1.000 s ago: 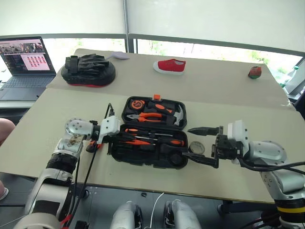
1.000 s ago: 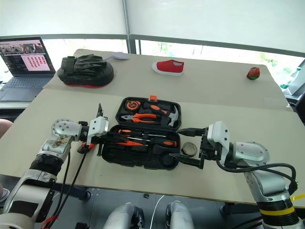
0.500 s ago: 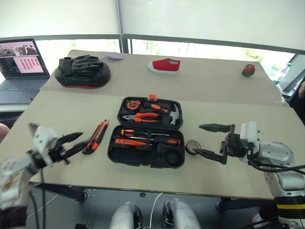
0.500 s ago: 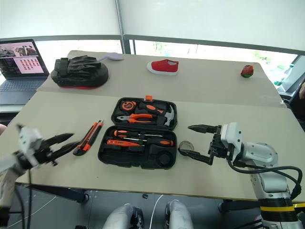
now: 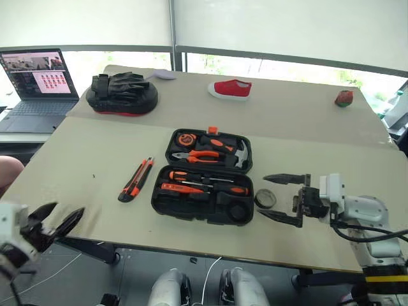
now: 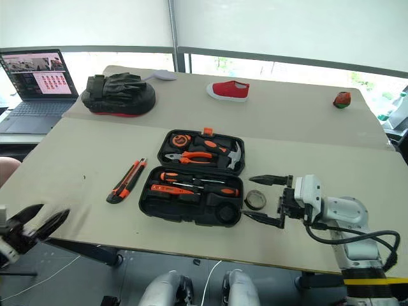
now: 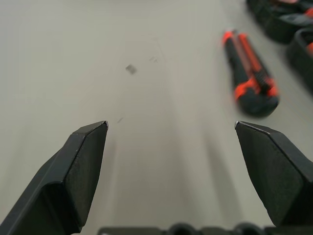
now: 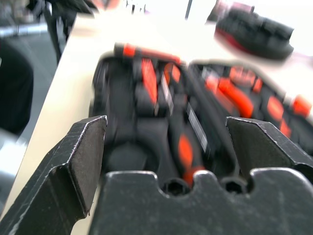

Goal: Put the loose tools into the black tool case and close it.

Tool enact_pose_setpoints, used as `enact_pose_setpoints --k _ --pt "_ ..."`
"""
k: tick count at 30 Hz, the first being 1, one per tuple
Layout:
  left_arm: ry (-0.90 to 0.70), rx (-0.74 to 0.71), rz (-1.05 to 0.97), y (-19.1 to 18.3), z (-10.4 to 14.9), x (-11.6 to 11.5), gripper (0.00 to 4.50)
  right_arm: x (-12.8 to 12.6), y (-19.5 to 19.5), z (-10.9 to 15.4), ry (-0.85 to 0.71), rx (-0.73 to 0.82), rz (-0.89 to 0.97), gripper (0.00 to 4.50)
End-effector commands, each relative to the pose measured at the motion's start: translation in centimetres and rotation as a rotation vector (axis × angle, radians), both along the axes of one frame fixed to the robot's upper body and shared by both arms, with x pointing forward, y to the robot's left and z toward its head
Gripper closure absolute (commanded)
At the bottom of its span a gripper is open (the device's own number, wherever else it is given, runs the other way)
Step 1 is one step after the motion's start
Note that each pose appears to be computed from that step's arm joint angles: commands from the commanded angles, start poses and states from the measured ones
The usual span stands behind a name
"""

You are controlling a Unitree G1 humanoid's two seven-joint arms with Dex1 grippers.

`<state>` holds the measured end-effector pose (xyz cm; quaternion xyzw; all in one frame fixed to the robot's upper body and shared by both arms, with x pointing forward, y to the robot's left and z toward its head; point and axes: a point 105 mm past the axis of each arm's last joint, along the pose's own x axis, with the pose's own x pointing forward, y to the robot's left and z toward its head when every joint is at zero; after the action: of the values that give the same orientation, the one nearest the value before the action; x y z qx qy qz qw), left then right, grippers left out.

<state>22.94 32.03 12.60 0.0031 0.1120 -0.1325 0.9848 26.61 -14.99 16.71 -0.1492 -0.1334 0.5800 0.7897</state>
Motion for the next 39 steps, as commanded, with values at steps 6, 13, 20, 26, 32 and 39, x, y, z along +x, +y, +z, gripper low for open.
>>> enact_pose_setpoints --k 6,13,20,26,32,39 --pt "0.147 0.007 -0.033 -5.6 -0.4 5.0 0.03 -0.7 2.6 4.3 -0.053 0.113 0.086 0.00" --pt "0.157 0.038 -0.077 -9.4 -1.7 8.6 0.03 -0.7 3.6 4.5 -0.035 0.113 0.107 0.00" --pt "0.237 0.130 -0.074 -10.1 -4.1 10.0 0.56 -1.1 4.2 4.4 -0.015 0.111 0.117 0.00" --pt "0.227 0.107 -0.084 -9.8 -4.2 9.4 2.64 -1.1 3.9 4.5 -0.001 0.099 0.106 0.00" --pt "-0.059 0.041 -0.231 -9.6 1.8 9.8 2.86 -0.8 3.3 4.7 -0.008 0.085 0.082 0.00" --pt "-0.164 0.158 -1.054 -17.3 5.4 5.0 2.86 -0.2 0.6 3.0 0.013 0.000 0.000 0.00"
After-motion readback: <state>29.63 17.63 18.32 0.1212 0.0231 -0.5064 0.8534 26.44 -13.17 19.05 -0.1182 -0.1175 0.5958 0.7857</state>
